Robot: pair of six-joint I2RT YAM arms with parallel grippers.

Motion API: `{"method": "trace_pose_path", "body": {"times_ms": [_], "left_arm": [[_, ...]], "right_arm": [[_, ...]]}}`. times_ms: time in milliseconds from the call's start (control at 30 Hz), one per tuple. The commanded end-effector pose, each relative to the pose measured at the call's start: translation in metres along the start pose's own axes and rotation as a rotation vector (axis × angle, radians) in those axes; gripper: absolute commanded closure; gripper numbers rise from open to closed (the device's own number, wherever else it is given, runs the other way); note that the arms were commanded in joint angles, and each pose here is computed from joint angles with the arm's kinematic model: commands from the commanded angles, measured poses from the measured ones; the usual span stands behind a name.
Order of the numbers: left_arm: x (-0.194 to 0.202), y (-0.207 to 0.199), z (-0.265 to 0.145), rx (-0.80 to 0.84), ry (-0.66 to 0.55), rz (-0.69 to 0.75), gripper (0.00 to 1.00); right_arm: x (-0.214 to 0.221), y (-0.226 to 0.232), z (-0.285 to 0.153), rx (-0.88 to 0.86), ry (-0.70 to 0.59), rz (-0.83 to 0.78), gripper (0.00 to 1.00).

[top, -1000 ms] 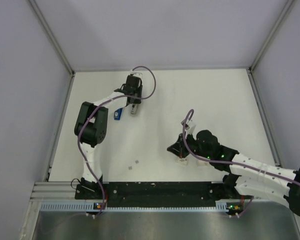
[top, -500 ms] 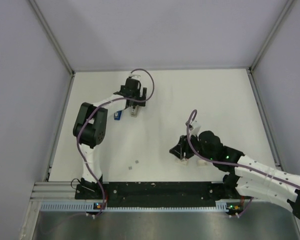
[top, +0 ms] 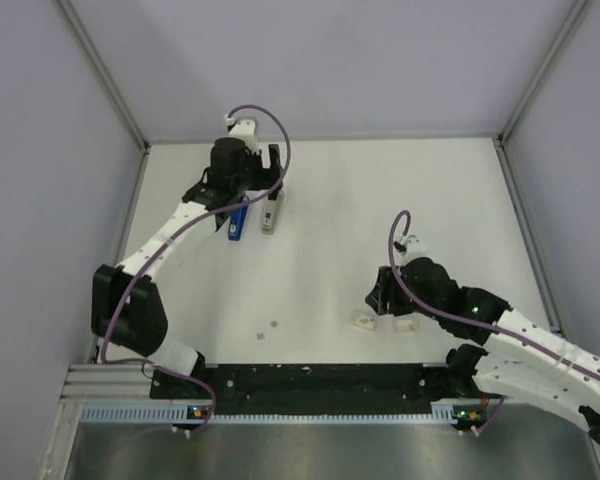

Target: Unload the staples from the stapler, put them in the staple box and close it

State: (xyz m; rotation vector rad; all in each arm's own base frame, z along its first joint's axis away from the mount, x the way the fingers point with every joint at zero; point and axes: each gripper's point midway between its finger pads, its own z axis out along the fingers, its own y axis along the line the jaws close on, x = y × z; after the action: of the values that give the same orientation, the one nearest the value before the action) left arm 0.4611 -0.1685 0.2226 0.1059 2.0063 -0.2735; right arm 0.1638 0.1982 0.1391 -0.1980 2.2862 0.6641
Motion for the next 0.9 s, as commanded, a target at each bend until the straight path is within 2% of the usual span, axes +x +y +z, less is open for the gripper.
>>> {"method": "trace_pose_path", "body": {"times_ms": [0,100,200,400,600,867], "left_arm": [[0.004,-0.047,-0.048,0.214,-0.016,-0.054,0.01],[0.018,-0.069,-0.071,0.282,-0.010,-0.029,0.01],[0.034,-0.096,-0.091,0.366,0.011,-0.013,0.02],[0.068,-0.142,-0.119,0.509,0.063,0.004,0.02],[0.088,-0.164,-0.139,0.615,0.091,-0.015,0.01],[0.110,-0.166,-0.153,0.662,0.129,-0.019,0.01]], "right_arm": [[0.015,-0.032,-0.025,0.174,0.079,0.057,0.49],[0.027,-0.047,-0.038,0.235,0.114,0.081,0.53],[0.032,-0.041,-0.046,0.206,0.137,0.134,0.56],[0.062,-0.049,-0.047,0.280,0.277,0.188,0.60],[0.078,-0.052,-0.043,0.327,0.348,0.230,0.60],[0.099,-0.063,-0.023,0.427,0.439,0.226,0.60]]}}
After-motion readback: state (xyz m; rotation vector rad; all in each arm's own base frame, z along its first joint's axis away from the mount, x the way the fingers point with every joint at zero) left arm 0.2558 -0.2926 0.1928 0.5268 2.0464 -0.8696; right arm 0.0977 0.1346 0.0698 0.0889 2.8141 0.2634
